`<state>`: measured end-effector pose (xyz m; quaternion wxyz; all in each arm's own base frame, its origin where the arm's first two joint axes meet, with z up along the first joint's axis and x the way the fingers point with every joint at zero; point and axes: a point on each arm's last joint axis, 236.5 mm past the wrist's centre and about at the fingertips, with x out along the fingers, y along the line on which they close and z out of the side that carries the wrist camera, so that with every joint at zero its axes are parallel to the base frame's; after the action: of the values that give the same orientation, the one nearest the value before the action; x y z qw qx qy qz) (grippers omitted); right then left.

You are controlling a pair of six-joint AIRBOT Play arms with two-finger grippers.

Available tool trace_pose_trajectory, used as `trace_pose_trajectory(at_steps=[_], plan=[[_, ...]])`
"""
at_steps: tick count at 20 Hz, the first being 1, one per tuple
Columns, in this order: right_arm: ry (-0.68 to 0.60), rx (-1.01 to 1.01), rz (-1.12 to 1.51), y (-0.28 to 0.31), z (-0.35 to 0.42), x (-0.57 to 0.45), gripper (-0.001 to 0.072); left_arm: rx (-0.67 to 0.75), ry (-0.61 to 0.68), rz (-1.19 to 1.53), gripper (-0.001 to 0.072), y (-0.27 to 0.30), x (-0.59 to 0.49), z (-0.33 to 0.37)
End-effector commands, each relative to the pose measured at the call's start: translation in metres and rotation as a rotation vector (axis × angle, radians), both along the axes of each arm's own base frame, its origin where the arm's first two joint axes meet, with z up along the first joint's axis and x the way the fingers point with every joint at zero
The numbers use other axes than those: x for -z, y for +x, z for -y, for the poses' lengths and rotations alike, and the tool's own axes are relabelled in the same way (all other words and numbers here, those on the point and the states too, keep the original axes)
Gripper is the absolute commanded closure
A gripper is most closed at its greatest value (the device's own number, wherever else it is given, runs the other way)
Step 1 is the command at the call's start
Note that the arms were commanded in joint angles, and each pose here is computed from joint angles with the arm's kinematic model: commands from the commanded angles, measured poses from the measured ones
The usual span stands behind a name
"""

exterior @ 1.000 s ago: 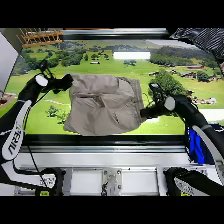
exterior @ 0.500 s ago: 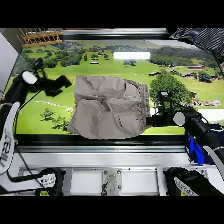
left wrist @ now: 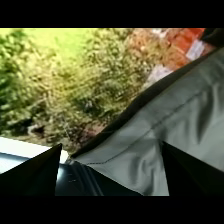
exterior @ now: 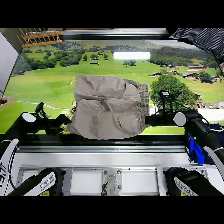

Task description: Fold the clothes and pants, and hang the long-sleeved shirts on hangers.

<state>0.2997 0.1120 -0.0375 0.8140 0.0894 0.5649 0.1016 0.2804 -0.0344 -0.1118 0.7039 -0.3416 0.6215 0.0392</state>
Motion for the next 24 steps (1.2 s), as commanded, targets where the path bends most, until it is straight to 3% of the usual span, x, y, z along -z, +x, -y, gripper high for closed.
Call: trace_pose_trajectory(at_steps=[1, 4, 6, 7, 8, 11, 16, 20, 24], plan=[[0.004, 0.002, 0.001, 0.0, -0.001, 0.0, 0.0694, 0.045, -0.06, -0.032, 0.0052, -0.007, 0.016, 0.031], [0.004, 0.001, -0.002, 0.0, -0.001, 0.0, 0.0694, 0.122, -0.069, -0.051, 0.0056, 0.0, 0.019, 0.051], [0.004, 0.001, -0.002, 0.0, -0.001, 0.0, 0.0694, 0.174, -0.084, -0.068, 0.0496, 0.0, 0.015, 0.063], [0.004, 0.002, -0.002, 0.0, -0.001, 0.0, 0.0694, 0.193, -0.09, -0.069, 0.0649, 0.0, 0.011, 0.067], [0.004, 0.002, 0.0, 0.0, -0.001, -0.001, 0.0694, 0.206, -0.093, -0.059, 0.0702, 0.003, 0.006, 0.069], [0.011, 0.006, 0.066, 0.022, 0.001, -0.032, 0.0695, 0.19, -0.073, 0.109, 0.0703, 0.041, -0.047, 0.06], [0.011, -0.034, 0.362, 0.069, 0.013, -0.193, 0.0695, 0.175, 0.041, 0.698, 0.0702, 0.091, -0.293, 0.029], [0.03, -0.06, 0.674, 0.043, 0.015, -0.341, 0.0695, 0.158, 0.182, 1.189, 0.0702, 0.024, -0.487, 0.032], [0.073, -0.034, 0.906, -0.02, 0.024, -0.427, 0.0695, 0.106, 0.211, 1.48, 0.0702, -0.067, -0.584, 0.047]])
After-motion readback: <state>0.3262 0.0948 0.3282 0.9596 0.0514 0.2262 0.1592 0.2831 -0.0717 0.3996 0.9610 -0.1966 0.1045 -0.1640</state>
